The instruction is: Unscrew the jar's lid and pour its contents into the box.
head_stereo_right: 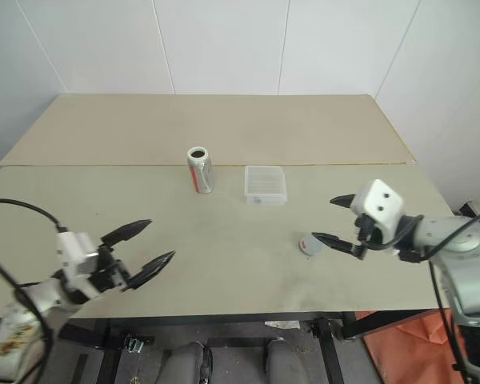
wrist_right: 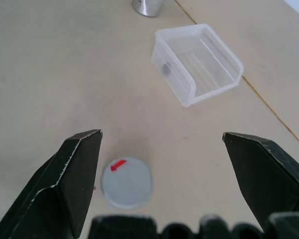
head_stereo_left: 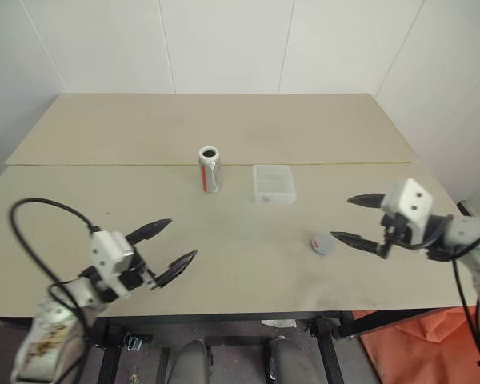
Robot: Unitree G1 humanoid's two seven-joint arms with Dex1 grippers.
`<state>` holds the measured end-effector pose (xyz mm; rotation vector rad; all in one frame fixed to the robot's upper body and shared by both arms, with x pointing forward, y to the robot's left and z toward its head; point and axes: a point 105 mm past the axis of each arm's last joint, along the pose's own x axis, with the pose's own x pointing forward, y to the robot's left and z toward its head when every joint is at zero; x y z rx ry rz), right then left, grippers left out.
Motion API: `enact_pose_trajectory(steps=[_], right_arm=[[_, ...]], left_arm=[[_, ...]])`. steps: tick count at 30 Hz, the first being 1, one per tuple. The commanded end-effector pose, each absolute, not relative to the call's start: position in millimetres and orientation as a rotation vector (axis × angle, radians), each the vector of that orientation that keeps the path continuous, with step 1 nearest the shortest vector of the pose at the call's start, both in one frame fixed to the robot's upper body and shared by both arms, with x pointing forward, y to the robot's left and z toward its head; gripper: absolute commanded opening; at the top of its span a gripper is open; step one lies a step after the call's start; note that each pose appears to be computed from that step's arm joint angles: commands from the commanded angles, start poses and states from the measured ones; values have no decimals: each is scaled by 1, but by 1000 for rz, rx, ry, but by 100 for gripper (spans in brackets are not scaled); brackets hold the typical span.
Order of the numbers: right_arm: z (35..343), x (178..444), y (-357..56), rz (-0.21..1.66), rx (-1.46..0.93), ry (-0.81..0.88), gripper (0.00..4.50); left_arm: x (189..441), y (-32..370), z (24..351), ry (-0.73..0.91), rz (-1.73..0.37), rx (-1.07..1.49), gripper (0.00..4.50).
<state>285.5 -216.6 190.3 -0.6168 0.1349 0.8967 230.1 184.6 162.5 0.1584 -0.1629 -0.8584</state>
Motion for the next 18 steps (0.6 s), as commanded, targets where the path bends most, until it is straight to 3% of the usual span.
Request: enact_pose_trajectory(steps=[1, 8, 18], right_arm=[[215, 278, -236, 885, -700, 61, 450], [211, 274, -271, 721, -757, 129, 450], [224, 273, -282, 734, -750, 159, 450]], left_arm=[[219, 202, 188, -177, -917, 157, 446], [220, 222, 215, -157, -854, 246, 446], [215, 232, 219, -110, -805, 350, 446]])
